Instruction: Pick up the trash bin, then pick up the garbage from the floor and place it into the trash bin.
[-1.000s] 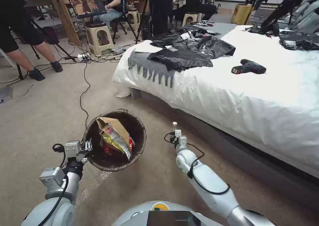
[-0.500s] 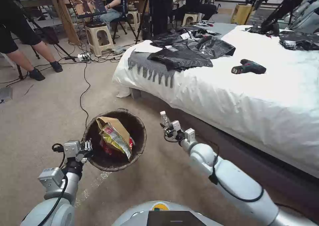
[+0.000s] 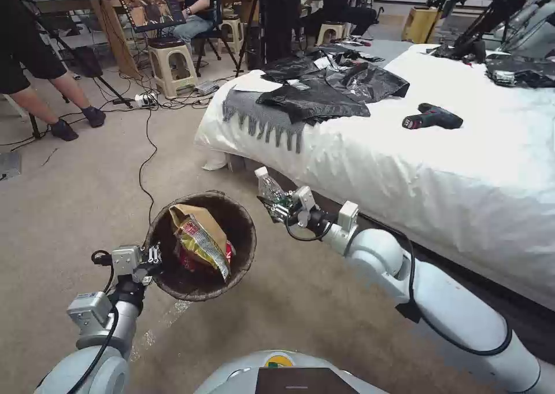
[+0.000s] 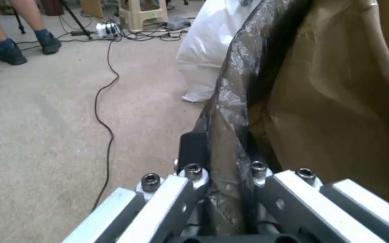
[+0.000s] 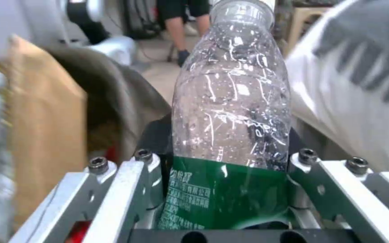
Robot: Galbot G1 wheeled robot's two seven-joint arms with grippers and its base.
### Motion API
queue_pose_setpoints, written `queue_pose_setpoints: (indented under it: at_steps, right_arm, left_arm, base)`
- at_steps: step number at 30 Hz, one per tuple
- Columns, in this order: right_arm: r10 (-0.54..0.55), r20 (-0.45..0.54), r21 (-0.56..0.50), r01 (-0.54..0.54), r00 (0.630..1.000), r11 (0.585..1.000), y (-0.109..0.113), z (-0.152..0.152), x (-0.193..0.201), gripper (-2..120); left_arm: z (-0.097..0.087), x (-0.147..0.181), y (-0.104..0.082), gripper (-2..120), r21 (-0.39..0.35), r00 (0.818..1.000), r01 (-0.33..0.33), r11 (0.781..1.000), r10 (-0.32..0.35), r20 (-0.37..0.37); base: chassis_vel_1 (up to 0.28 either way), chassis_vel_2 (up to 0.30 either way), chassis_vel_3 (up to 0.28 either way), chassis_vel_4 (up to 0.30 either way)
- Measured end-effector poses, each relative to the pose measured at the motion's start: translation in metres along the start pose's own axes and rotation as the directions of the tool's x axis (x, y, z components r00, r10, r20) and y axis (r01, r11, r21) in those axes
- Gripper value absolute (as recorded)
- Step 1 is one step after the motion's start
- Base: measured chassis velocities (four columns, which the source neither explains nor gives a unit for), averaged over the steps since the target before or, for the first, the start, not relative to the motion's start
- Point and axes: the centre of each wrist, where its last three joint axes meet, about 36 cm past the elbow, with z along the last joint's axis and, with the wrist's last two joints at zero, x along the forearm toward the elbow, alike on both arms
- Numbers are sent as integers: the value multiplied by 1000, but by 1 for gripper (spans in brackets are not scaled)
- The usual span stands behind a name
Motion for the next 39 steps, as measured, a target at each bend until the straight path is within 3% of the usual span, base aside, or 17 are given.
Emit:
queue_pose_setpoints:
  at_steps: [6,15,39]
  right_arm:
    - [-77,15,12,76,997,997,8,-22,-15,34]
    - [-170,-4,27,170,985,985,41,-34,-51,34]
    - [-239,-156,4,243,958,970,100,-21,-69,34]
  left_arm:
    - [0,1,-2,0,-8,1000,-5,1000,5,-10]
    - [-4,3,-4,0,-19,1000,-10,1000,10,-26]
    - [-8,2,-5,0,-27,999,-31,999,29,-44]
  base:
    - [0,0,0,0]
    - [0,0,0,0]
    - [0,0,0,0]
